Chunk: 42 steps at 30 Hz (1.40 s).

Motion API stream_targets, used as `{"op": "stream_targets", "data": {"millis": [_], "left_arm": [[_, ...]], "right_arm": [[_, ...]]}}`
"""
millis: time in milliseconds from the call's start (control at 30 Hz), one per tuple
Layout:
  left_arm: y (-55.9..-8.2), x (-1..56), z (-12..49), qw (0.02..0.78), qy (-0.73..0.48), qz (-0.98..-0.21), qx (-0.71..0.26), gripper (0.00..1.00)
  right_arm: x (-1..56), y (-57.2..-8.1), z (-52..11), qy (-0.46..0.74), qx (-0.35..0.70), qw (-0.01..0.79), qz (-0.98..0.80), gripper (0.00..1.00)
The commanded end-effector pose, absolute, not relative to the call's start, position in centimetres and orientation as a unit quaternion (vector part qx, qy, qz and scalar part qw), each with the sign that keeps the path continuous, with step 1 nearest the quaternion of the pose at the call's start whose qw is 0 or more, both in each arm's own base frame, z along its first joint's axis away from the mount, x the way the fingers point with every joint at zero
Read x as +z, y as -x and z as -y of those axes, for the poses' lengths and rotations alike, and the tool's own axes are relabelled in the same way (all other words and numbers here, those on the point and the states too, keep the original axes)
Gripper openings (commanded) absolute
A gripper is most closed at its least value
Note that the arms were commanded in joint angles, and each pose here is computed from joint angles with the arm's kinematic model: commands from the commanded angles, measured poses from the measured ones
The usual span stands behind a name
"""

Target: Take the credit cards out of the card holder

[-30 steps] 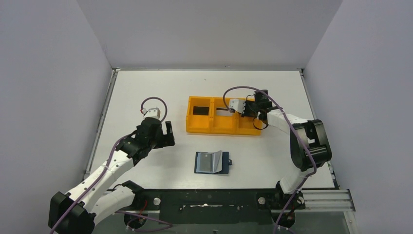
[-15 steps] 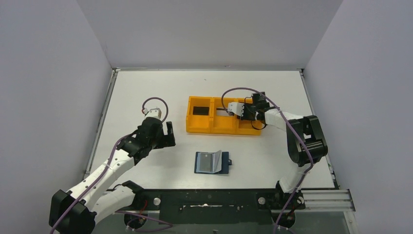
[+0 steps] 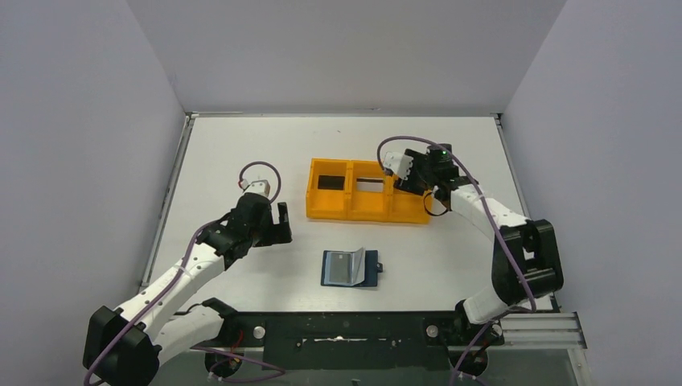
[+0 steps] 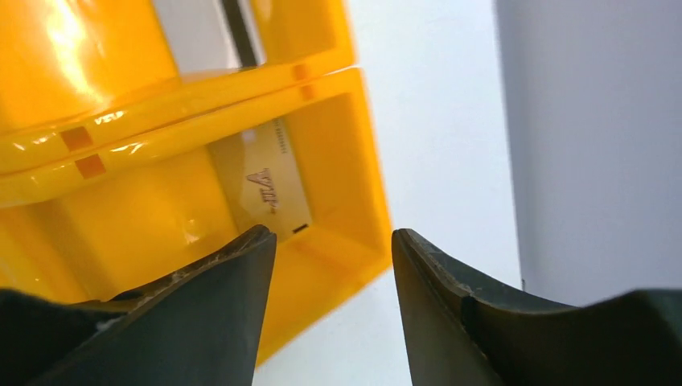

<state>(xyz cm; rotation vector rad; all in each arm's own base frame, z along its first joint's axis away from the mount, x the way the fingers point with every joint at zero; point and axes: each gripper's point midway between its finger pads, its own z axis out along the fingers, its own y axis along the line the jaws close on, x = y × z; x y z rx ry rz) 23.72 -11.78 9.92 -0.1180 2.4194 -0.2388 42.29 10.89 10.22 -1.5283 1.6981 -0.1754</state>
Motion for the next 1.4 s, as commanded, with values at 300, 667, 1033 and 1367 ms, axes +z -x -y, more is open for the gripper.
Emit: {"op": "stream_targets", "data": {"millis": [300,667,1033,1367], "left_arm": [[-25.0,12.3,12.7,0.376,0.041,-0.918,-0.119,0.92],[-25.4,13.2,11.0,0.401,0.070,-0.909,-0.088,0.92],[-25.5,13.9,10.2,0.416,0.087,-0.901,-0.082,0.92],[-25.5,13.8,10.4,0.412,0.083,-0.903,-0.084,0.92]], "right_arm": [[24.2,-35.4,-15.1,-0.017,0.231,0.534,-0.813,0.61],[17.6,-25.3,-27.4,-0.049,0.294,0.401,-0.866,0.55],[10.2,-19.8,-34.3,0.012,0.191,0.327,-0.926,0.52],[6.7,-17.7,-34.1,0.043,0.063,0.309,-0.948,0.55]]}}
